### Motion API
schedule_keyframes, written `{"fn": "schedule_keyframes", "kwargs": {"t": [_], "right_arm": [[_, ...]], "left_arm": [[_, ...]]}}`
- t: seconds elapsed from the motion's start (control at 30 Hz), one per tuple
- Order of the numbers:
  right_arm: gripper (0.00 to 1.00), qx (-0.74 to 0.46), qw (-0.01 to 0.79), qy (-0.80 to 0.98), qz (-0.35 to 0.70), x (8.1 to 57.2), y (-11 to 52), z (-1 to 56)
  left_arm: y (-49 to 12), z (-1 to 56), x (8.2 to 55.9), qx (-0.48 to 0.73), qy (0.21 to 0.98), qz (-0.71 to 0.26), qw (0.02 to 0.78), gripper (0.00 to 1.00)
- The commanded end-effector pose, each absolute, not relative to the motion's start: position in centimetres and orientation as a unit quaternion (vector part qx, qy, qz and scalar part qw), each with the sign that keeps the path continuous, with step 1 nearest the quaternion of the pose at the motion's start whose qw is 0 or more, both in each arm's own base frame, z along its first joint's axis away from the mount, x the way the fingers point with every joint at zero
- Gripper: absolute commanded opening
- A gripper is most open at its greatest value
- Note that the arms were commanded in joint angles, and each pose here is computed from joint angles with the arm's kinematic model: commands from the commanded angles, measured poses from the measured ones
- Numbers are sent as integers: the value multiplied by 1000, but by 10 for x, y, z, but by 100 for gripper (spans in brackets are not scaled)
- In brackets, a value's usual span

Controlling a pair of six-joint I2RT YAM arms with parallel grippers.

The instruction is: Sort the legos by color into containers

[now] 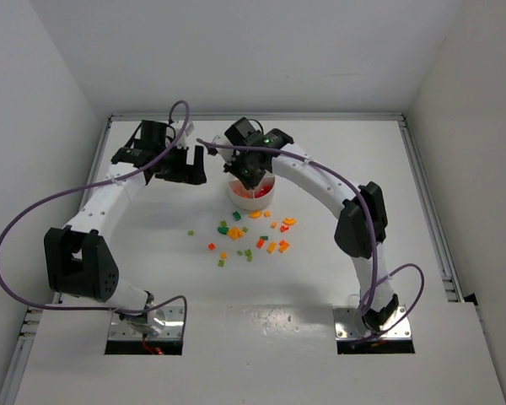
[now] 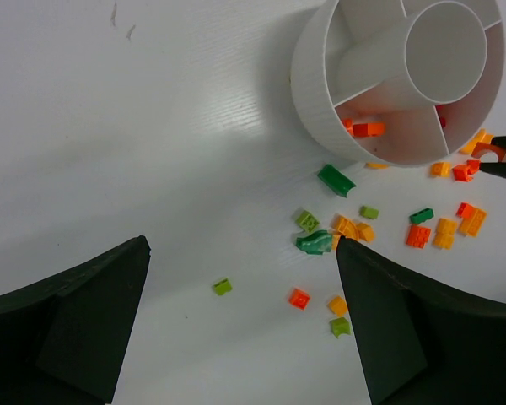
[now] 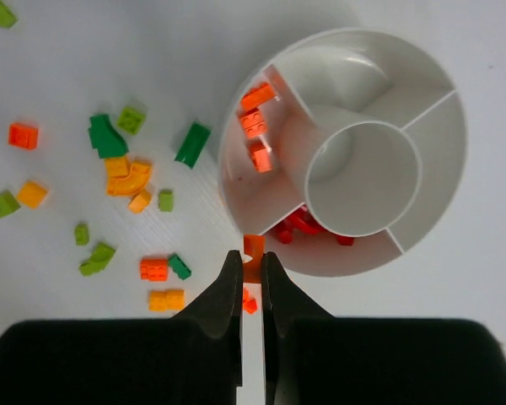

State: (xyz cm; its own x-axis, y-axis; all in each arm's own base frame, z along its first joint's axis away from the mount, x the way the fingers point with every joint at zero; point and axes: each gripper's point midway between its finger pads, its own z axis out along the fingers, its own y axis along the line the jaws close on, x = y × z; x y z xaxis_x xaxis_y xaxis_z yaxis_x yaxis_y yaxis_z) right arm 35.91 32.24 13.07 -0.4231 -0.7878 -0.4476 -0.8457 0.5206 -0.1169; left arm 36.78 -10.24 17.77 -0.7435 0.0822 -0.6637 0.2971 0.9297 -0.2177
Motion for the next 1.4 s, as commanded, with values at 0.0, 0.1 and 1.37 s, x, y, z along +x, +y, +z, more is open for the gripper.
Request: {"fn": "schedule_keyframes", "kwargs": {"t": [0.0, 0.1, 1.37], "right_arm": [[0, -462, 276, 842, 40, 380, 329, 148], [4, -466, 275, 840, 41, 381, 337, 144], [35, -306, 373, 876, -20, 410, 227, 221]], "left_arm": [[-104, 202, 373, 104, 906, -167, 373, 99], [-103, 198, 371, 108, 908, -166, 370, 99], [-159, 108, 245, 385, 879, -115, 256, 70]]}}
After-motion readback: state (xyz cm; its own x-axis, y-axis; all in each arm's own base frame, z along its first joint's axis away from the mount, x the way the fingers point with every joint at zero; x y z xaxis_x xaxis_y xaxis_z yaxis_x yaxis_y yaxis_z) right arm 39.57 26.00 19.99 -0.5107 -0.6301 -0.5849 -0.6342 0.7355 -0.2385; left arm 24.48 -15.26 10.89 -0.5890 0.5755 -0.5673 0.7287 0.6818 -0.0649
